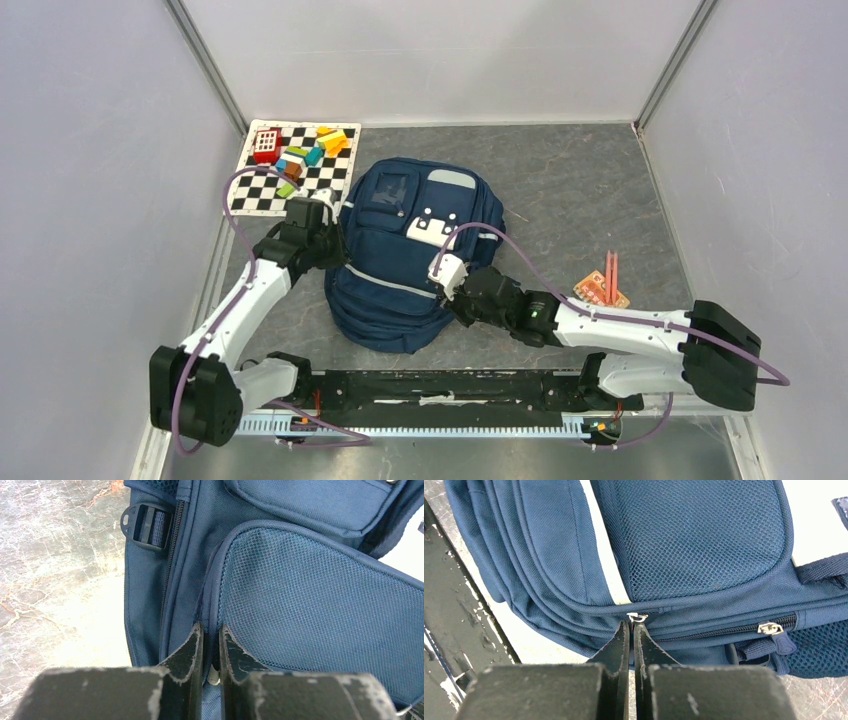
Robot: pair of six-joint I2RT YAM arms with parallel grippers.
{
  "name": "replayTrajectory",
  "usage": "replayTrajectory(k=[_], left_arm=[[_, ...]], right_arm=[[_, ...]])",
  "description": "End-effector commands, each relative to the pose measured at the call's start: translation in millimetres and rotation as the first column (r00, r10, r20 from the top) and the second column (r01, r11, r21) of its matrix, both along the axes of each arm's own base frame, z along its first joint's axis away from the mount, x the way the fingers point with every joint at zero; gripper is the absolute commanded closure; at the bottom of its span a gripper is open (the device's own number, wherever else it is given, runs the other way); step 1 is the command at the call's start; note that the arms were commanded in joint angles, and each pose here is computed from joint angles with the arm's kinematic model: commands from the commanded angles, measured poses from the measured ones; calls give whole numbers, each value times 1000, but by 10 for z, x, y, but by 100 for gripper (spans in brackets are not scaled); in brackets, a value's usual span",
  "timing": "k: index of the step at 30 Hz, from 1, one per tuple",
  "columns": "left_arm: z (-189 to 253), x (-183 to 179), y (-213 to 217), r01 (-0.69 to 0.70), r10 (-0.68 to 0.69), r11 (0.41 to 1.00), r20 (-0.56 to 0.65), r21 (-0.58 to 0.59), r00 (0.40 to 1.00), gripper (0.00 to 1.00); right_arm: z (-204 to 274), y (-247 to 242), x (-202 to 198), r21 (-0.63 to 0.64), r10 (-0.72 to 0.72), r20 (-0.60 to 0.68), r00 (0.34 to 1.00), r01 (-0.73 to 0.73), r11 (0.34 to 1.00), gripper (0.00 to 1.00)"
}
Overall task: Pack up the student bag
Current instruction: Unzip the student bag at the center of the board.
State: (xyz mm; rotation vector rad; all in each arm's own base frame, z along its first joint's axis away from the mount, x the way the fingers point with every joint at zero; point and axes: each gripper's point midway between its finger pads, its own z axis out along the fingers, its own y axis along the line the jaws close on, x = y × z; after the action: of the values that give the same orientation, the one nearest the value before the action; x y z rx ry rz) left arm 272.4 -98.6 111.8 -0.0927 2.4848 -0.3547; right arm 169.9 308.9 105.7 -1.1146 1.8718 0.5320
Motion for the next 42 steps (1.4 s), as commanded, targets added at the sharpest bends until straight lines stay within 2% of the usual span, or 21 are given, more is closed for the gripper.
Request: replayTrajectory(k=[1, 4, 13, 24, 28, 31, 34, 42], left_arm=[[263, -24, -163, 76, -67, 995, 121, -67, 990, 98], [316, -28, -159, 69, -57, 995, 155, -76, 986, 98], [268, -42, -211, 60, -46, 993, 133, -99, 990, 98], [217, -139, -270, 37, -20, 991, 130, -128, 991, 98], [193, -171, -279, 34, -17, 990, 125, -135, 992, 98], [189, -197, -295, 36, -19, 989, 122, -143, 992, 98], [182, -240, -303, 37, -19, 987, 119, -155, 993, 98], [150, -410, -483, 79, -60, 974, 95, -211, 994, 98]], right_arm=[[-99, -55, -171, -34, -22, -74, 997, 19, 999, 100], [-58, -34, -328, -13, 34, -87, 996, -36, 999, 100], [-215, 195, -750, 0, 119, -116, 986, -119, 993, 100], [248, 955, -841, 233, -18, -101, 995, 41, 972, 100], [370, 1222, -883, 294, -7, -86, 996, 32, 955, 100], [369, 1350, -813, 279, -29, -45, 999, 41, 959, 100], [328, 1323, -609, 244, -115, 12, 993, 108, 964, 100], [-114, 719, 115, 115, -310, 38, 950, 303, 946, 100]])
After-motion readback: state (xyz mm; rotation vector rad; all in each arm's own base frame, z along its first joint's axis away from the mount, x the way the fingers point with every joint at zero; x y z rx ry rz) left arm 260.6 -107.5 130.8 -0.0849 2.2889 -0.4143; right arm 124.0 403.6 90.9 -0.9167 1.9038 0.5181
